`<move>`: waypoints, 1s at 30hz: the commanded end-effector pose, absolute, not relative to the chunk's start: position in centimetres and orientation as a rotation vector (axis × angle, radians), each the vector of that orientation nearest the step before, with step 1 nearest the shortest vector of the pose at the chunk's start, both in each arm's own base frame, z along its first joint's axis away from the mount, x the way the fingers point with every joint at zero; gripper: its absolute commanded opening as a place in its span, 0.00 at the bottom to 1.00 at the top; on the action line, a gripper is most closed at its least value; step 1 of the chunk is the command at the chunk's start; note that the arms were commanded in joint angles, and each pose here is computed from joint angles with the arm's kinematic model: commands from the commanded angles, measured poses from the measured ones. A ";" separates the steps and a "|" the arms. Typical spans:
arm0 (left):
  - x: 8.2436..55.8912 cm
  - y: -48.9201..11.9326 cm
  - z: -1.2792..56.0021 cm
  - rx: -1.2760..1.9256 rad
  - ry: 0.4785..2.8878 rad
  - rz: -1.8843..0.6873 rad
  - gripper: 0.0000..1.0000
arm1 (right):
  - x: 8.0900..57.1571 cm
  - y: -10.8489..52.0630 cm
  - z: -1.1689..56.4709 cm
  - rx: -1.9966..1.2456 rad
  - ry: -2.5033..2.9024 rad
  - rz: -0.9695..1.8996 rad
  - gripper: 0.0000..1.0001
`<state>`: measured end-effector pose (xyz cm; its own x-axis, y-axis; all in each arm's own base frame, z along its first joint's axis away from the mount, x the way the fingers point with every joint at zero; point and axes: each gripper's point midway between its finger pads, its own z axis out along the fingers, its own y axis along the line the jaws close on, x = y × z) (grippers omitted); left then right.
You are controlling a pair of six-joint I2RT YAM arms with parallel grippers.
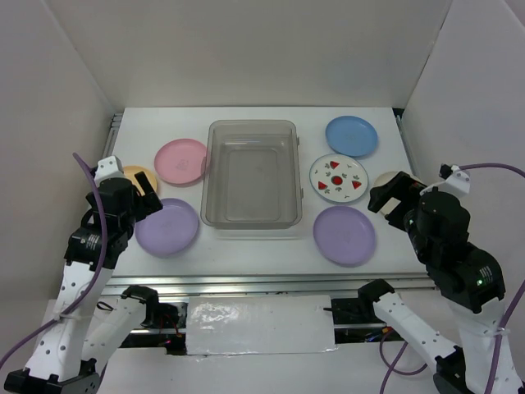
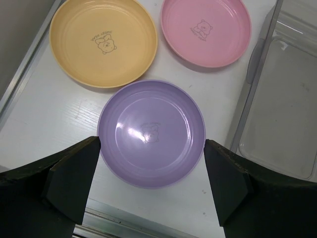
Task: Place the plates into the plastic bin on the countertop
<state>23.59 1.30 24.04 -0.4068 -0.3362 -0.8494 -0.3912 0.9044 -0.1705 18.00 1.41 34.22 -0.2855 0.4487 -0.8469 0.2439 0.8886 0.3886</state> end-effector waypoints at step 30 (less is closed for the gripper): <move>25.0 0.0 24.6 -0.475 2.027 0.001 0.99 | 38.2 -1.6 15.2 0.982 2.223 0.100 1.00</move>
